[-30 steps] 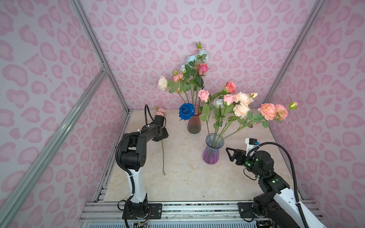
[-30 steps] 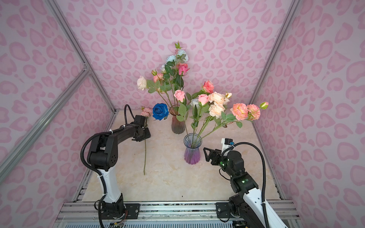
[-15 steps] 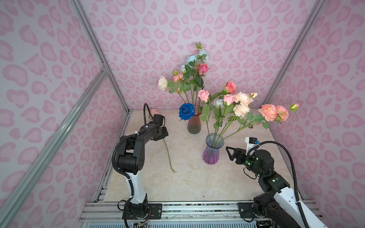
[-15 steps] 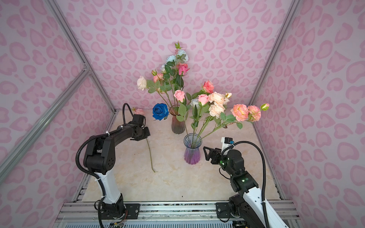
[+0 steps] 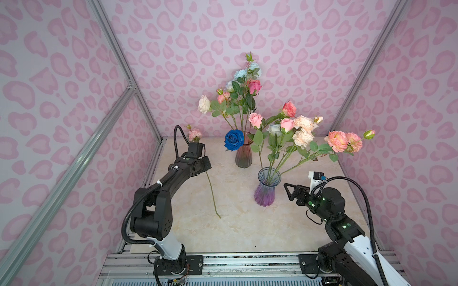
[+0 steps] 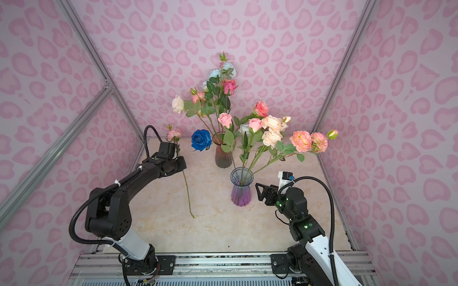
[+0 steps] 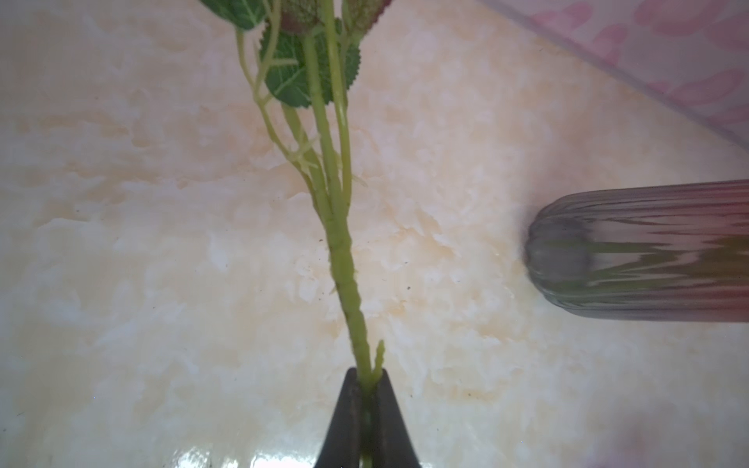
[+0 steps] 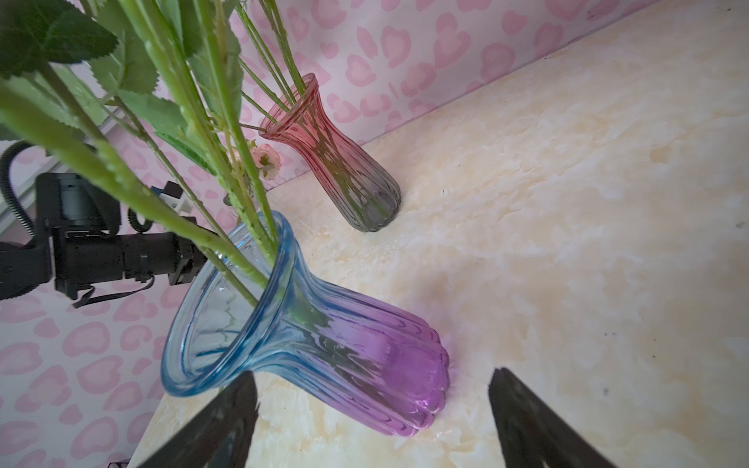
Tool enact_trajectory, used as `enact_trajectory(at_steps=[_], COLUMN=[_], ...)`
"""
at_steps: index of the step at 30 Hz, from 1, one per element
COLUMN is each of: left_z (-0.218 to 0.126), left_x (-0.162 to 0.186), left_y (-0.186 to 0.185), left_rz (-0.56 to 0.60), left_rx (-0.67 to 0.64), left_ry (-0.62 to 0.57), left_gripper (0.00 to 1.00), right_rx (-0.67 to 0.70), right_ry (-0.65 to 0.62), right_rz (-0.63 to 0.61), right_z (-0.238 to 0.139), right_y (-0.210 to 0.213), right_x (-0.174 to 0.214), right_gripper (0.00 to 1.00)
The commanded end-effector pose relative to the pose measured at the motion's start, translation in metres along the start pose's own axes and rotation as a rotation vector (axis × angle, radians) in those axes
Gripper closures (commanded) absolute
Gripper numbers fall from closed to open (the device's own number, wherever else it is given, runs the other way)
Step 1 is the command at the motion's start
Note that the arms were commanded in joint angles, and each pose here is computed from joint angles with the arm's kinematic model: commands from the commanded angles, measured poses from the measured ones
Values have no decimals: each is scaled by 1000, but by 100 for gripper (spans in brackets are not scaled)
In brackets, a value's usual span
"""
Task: Arrange the flowers into the vase
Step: 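Lower the left gripper onto the last pink rose stem and close, then lift the last pink rose high with the left gripper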
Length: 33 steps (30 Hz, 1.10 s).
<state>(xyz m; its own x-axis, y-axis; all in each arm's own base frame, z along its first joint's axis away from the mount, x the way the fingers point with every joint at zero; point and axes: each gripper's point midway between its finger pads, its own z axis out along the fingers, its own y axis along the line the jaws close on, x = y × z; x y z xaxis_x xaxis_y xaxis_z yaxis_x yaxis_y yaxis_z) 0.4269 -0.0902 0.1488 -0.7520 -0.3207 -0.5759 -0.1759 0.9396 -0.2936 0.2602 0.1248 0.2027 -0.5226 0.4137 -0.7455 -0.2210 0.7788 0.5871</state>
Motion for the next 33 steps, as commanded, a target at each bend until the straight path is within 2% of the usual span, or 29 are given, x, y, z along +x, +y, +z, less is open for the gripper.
enact_trajectory(at_steps=[1,4,7,11,14,20,25,30,33], left_z=[-46,-109,-177,-264,-309,-365,-405,-431,-443], left_x=[-25,-36,-39,-25,-16,-18,-21,-19,-18], left_y=[-17,-38,-64,-100,-118,-169,-203,-237,-254], left_rz=[24,71,127,261,334,480,520,543,535], left_rx=[42,124,270,508,637,757,847,935,996], left_ry=[-165,-326,-499,-715,-833,-951,-1044,-1079,-1087], left_gripper=[96,97,97,97,97,97,97,97,97], right_rx=[-16,-20,-16,-18,-20,-24,-74,-189,-193], right_ry=[-9,-16,-21,-33,-40,-63,-68,-76,-59], right_rz=[-1,2,3,9,9,-9,-18,-69,-89], right_z=[0,-3,-6,-7,-8,-10,-13,-29,-33], right_y=[4,6,5,5,5,8,21,53,58], right_x=[-3,-5,-6,-7,-7,-14,-19,-33,-32], right_gripper=[10,10,10,10,10,10,10,10,10])
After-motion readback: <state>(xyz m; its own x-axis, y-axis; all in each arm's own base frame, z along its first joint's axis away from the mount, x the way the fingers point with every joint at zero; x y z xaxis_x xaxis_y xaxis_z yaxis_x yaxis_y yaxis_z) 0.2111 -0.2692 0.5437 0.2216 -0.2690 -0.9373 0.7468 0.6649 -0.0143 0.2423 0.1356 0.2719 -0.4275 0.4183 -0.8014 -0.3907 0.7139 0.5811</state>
